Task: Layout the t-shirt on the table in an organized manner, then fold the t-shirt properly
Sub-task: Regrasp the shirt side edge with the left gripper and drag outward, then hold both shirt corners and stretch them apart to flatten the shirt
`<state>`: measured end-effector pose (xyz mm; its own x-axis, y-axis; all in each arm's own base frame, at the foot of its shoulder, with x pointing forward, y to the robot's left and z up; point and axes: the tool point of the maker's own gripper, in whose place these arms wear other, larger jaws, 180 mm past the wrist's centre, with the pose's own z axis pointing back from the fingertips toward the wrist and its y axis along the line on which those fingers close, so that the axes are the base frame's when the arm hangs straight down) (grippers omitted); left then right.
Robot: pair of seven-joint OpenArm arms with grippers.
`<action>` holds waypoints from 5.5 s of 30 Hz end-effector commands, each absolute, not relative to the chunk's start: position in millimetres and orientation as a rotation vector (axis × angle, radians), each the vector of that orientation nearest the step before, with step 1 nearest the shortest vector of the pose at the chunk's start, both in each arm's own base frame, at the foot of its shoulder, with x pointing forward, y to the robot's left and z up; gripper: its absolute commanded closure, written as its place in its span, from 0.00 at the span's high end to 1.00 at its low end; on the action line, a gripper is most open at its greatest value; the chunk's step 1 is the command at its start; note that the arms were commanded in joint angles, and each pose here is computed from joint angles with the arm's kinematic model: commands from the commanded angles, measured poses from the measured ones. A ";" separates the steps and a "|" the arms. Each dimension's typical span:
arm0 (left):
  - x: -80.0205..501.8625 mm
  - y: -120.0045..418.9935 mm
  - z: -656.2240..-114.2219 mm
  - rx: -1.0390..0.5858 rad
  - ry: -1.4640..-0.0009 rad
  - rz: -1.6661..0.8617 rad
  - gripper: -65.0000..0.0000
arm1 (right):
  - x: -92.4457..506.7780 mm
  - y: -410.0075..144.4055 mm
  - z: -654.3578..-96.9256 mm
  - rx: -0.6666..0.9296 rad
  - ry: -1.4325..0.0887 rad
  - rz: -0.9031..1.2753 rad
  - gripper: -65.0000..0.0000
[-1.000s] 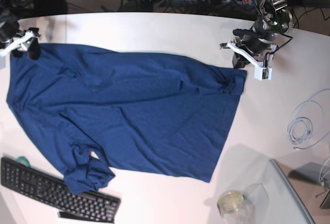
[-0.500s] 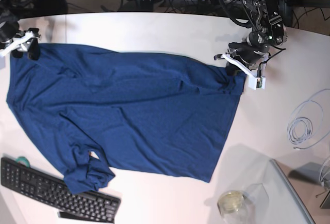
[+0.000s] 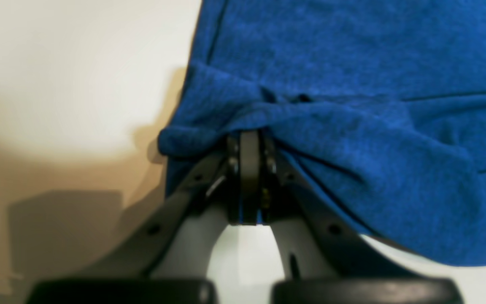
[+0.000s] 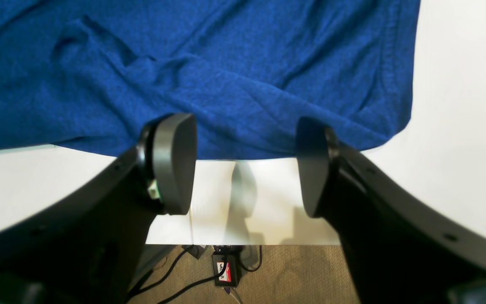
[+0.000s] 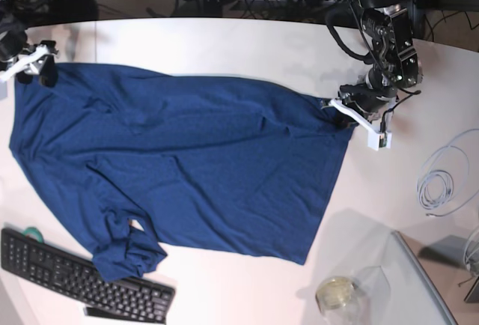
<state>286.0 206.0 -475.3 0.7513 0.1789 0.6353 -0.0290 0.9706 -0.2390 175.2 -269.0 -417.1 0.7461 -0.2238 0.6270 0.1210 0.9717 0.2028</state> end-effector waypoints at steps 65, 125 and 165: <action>262.3 229.2 -457.9 -0.490 -0.908 0.320 0.00 | 149.8 -306.8 -471.7 0.422 -0.672 -0.638 0.75; 200.2 265.1 -457.4 -0.335 -0.782 0.315 0.00 | 141.4 -336.9 -468.9 0.354 -0.444 -0.604 0.00; 167.3 265.4 -463.2 -0.310 -0.725 0.305 0.00 | 118.9 -327.9 -478.6 0.356 -0.398 -0.622 0.21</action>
